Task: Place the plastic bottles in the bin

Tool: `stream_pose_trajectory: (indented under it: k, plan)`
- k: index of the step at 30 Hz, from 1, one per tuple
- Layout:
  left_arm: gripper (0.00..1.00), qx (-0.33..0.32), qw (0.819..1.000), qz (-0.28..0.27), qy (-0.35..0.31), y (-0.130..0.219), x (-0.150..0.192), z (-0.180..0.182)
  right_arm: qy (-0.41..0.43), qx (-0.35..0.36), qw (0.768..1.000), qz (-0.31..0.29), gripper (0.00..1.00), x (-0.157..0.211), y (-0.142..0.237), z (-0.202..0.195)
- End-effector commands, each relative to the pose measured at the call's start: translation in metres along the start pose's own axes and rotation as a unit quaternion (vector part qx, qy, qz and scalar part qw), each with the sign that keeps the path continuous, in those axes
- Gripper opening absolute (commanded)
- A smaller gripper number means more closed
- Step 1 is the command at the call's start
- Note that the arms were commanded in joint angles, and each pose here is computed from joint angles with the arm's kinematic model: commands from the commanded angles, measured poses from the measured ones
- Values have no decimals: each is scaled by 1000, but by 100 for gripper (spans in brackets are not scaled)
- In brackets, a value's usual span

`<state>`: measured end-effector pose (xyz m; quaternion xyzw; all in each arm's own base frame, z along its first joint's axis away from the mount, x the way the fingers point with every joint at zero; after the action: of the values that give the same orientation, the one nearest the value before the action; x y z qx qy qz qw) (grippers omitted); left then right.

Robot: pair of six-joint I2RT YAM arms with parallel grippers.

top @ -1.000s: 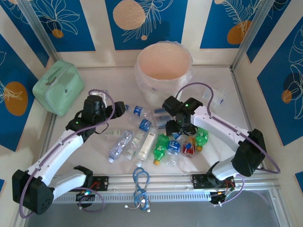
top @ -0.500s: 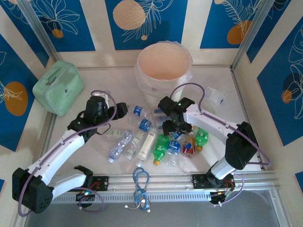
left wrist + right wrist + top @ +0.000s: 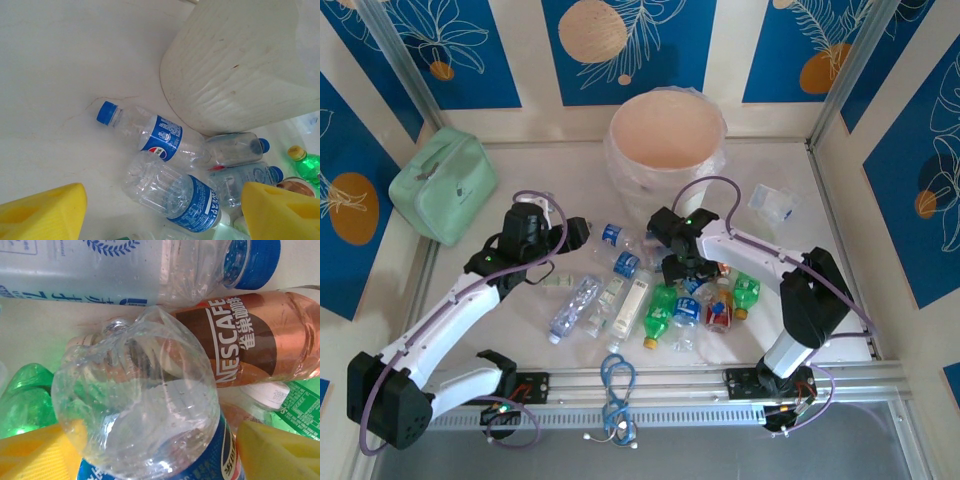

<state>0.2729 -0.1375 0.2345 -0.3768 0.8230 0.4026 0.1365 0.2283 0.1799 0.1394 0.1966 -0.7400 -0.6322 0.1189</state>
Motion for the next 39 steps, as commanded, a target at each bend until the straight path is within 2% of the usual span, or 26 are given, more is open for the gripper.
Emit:
stream_pose_trajectory:
  k: [1,13,23,31,35,39]
  plan:
    - [80,8,1000,1,5,0,-1,-5,5,10,1000,0,79,-1,-4,3]
    - [79,4,1000,3,9,-1,3,-1,9,43,999,3,67,1,-10,2]
    - [79,3,1000,0,12,0,1,-2,12,63,998,-22,61,7,12,1]
    - [78,0,1000,-1,15,1,1,-1,3,52,997,-65,61,13,49,1]
    - [78,-3,1000,-3,15,2,1,0,3,42,994,-102,60,16,81,2]
    - [78,-6,1000,-2,16,1,2,1,-9,2,987,-163,60,12,125,0]
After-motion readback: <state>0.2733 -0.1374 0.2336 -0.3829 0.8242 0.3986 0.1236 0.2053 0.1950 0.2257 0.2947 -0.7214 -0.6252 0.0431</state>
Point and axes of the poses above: each hand's point on the last joint's axis, 136 mm out from that joint toward the fingers, its own y axis back along the fingers, its own z axis along the line the jaws close on, x = y × z, the point moved 5 cm from there along y, back along the fingers, and after that the axes turned 15 degrees about y, right-handed, at the moved point
